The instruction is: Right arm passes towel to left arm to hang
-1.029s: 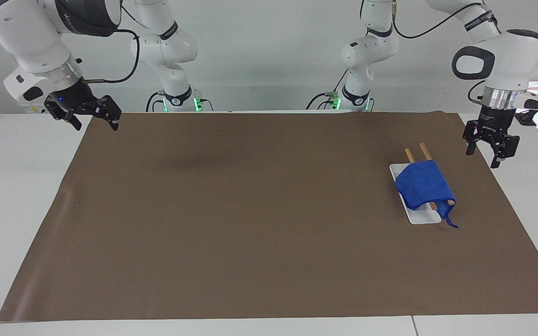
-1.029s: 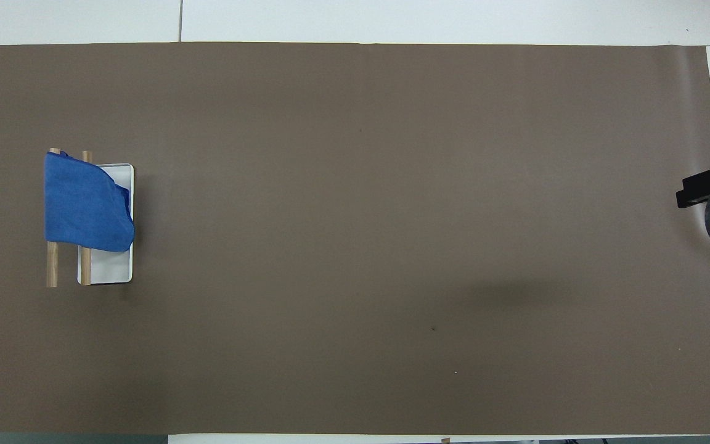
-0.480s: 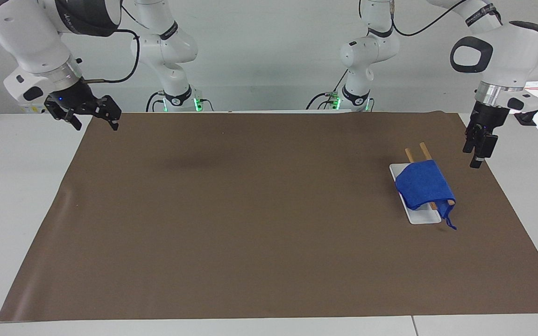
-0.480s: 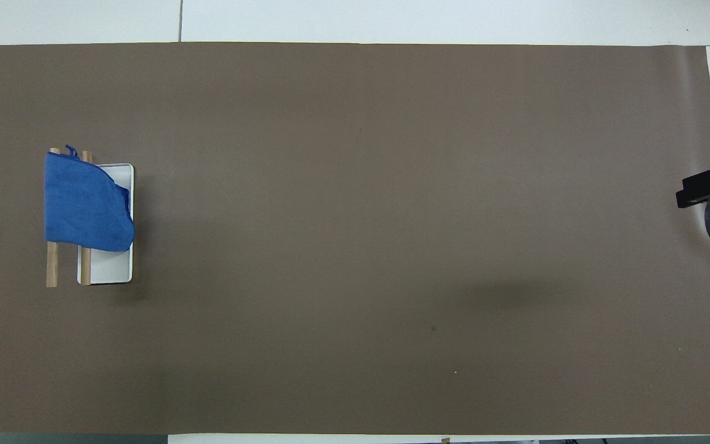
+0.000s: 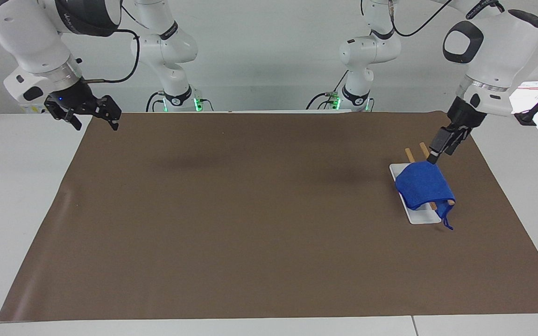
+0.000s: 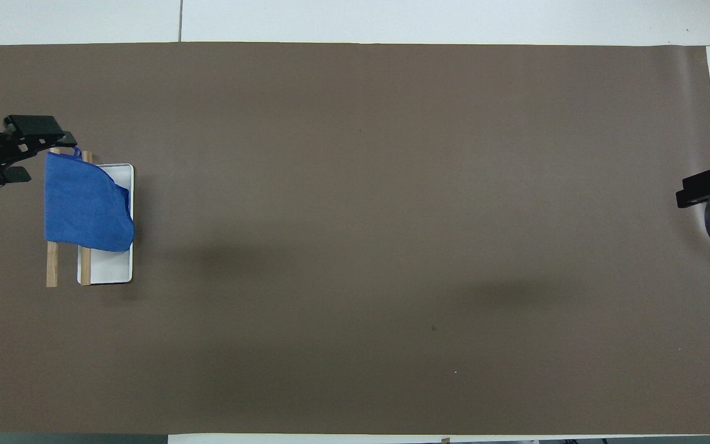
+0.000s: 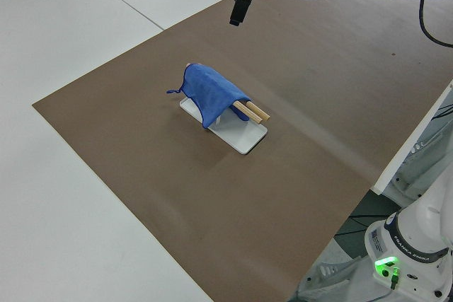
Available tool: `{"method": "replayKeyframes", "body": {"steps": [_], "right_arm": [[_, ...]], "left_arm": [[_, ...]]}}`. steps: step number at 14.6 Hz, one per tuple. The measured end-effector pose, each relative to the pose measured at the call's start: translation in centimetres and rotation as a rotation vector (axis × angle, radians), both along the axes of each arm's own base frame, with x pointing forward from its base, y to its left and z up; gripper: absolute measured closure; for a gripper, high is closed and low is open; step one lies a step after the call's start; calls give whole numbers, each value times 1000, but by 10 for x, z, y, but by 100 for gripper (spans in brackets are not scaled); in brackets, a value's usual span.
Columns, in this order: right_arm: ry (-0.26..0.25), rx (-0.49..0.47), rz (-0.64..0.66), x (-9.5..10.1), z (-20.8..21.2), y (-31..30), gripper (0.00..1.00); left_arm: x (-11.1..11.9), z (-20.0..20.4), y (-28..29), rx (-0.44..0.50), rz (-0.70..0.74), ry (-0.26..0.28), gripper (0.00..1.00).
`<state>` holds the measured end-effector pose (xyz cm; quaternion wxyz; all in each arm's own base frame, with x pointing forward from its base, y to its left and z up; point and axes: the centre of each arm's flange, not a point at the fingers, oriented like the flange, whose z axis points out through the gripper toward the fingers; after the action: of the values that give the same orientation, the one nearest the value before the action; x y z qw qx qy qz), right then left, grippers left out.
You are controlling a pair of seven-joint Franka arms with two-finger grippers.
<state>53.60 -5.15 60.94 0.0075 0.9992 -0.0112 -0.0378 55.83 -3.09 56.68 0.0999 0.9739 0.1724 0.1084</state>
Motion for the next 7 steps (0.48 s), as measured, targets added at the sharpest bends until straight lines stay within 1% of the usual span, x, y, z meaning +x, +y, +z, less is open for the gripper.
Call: {"method": "replayKeyframes", "body": {"steps": [2, 3, 5, 7], "right_arm": [[0, 0, 0, 0, 0, 0, 0], [0, 0, 0, 0, 0, 0, 0], [0, 0, 0, 0, 0, 0, 0], [0, 0, 0, 0, 0, 0, 0]], "left_arm": [[0, 5, -26, 62, -135, 46, 0], [0, 13, -37, 78, -177, 65, 0], [3, 31, -50, 92, -222, 94, 0], [7, 44, -50, 96, -254, 120, 0]]}}
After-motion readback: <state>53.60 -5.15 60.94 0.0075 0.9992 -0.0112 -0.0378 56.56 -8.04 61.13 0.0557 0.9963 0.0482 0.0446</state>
